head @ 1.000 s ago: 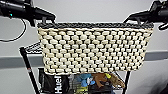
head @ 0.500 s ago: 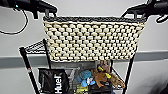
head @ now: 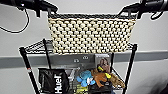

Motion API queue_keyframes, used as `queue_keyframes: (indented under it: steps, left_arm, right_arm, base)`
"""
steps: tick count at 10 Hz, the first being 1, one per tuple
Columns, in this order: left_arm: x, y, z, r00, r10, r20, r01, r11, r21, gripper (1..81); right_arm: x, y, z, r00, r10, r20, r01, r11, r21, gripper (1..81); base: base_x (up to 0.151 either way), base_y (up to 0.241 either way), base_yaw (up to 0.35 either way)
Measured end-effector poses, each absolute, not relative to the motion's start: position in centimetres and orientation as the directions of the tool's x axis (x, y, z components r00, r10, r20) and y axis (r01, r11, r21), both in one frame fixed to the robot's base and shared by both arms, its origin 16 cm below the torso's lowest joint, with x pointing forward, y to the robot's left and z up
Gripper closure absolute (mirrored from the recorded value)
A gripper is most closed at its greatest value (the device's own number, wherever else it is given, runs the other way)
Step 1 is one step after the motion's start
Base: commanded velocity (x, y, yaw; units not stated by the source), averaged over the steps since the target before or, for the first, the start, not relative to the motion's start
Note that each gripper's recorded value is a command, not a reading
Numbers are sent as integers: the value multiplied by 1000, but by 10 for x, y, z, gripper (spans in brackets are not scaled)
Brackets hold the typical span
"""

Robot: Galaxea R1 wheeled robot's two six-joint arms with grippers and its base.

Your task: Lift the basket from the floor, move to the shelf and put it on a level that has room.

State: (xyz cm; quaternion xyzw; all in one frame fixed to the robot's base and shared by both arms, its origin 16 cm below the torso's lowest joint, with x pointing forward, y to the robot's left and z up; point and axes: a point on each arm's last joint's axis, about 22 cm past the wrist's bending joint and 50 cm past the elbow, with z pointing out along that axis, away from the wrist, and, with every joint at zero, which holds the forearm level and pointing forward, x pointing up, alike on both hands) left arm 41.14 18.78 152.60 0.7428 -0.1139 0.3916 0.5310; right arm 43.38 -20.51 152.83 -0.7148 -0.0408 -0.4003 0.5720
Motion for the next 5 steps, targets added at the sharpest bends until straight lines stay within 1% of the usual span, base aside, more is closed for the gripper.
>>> queue_keyframes:
  steps: [2,5]
  left_arm:
    - [437,181,1515,680,243,692,-561,-435,704,811]
    - [464,178,1530,657,268,705,-558,-456,694,811]
  right_arm:
    - [463,-203,1515,679,-405,612,491,-368,-789,811]
    - [507,-193,1504,674,-423,606,466,-393,-793,811]
  base:
    - [0,0,0]
    - [0,0,0]
